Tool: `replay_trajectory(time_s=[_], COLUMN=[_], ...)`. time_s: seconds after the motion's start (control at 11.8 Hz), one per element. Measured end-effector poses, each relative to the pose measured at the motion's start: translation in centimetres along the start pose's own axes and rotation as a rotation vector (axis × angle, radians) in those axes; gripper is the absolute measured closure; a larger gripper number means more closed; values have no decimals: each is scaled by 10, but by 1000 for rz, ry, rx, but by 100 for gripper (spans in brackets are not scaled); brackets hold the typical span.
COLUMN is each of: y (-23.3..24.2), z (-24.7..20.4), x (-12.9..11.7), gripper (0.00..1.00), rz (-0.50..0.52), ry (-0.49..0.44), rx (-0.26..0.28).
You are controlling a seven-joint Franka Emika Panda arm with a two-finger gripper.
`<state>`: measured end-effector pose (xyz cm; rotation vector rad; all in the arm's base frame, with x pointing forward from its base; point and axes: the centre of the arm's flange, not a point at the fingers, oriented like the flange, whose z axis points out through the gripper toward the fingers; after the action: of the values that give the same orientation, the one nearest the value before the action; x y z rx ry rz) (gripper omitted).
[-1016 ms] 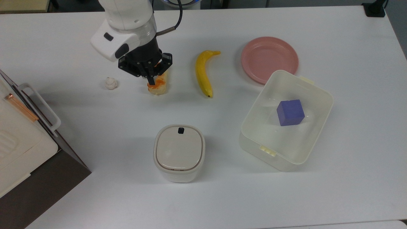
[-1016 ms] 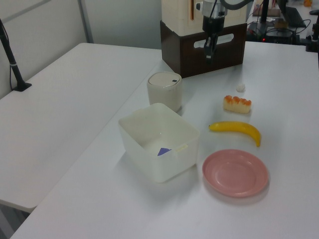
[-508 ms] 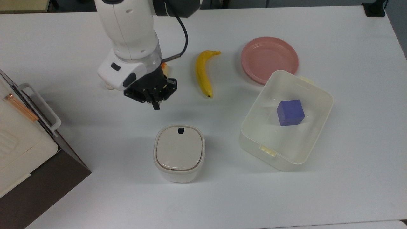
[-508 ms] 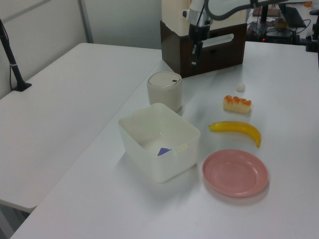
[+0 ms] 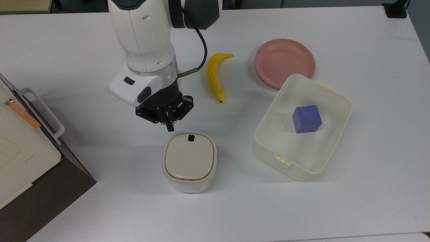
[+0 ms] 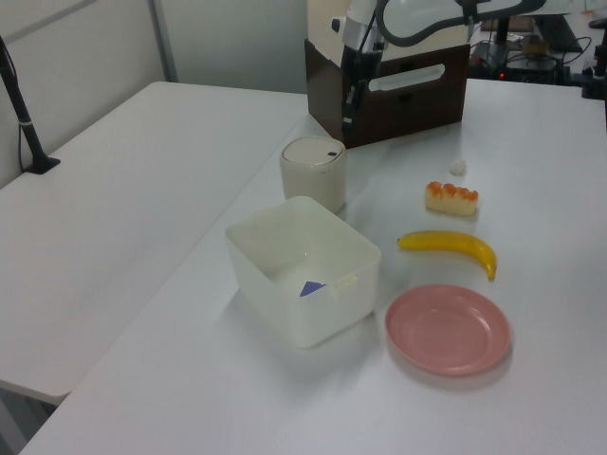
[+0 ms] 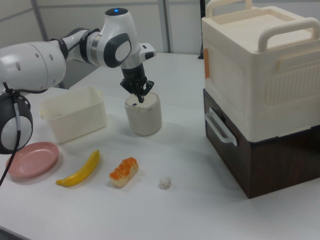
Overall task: Open the trash can
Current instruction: 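Lower the gripper onto the trash can lid's front edge, then lift the lid edge upward with the gripper, flipping it open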
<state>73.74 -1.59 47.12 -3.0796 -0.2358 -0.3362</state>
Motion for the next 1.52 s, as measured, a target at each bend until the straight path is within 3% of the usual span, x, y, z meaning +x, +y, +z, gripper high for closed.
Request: replay_trajectory(time_s=[0.42, 1.27, 1.52], y=[-10, -17, -20], z=[34, 38, 17], x=[9, 13, 15], gripper=[99, 98, 97], rz=[-18, -45, -49], ry=[30, 56, 79], rx=[3, -15, -20])
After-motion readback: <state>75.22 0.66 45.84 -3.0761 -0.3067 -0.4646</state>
